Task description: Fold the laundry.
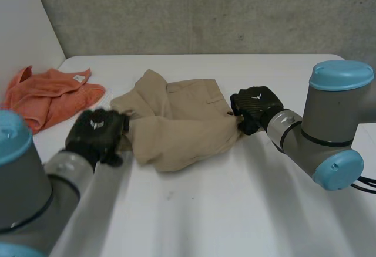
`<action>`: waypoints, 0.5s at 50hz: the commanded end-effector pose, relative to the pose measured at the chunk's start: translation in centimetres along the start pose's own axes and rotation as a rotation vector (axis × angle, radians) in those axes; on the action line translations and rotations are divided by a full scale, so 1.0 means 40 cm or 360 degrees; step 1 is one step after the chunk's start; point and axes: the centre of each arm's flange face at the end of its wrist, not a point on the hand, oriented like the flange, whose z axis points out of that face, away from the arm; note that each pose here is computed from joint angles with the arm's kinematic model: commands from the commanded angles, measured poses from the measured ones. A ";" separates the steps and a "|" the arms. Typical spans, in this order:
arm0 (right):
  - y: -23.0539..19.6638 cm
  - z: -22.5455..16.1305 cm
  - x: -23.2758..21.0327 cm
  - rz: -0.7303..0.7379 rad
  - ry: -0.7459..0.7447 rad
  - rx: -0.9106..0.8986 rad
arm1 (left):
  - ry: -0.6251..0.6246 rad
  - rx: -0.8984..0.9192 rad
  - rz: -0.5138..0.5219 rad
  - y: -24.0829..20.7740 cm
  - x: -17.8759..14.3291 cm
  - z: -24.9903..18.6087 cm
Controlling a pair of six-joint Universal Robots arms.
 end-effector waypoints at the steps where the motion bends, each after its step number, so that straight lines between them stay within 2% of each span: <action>1: 0.004 0.000 0.000 -0.0005 -0.0005 -0.0006 | 0.0113 -0.0242 -0.0161 0.074 0.026 -0.038; 6: 0.003 -0.005 -0.009 -0.0009 -0.0025 -0.0005 | 0.0160 -0.0316 -0.0269 0.103 0.035 0.005; 13: 0.005 -0.018 -0.017 -0.0013 -0.0045 -0.0012 | 0.0146 -0.0322 -0.0282 0.106 0.037 0.078; 25: 0.006 -0.029 -0.023 -0.0011 -0.0056 -0.0016 | 0.0117 -0.0148 -0.0280 0.073 0.048 0.172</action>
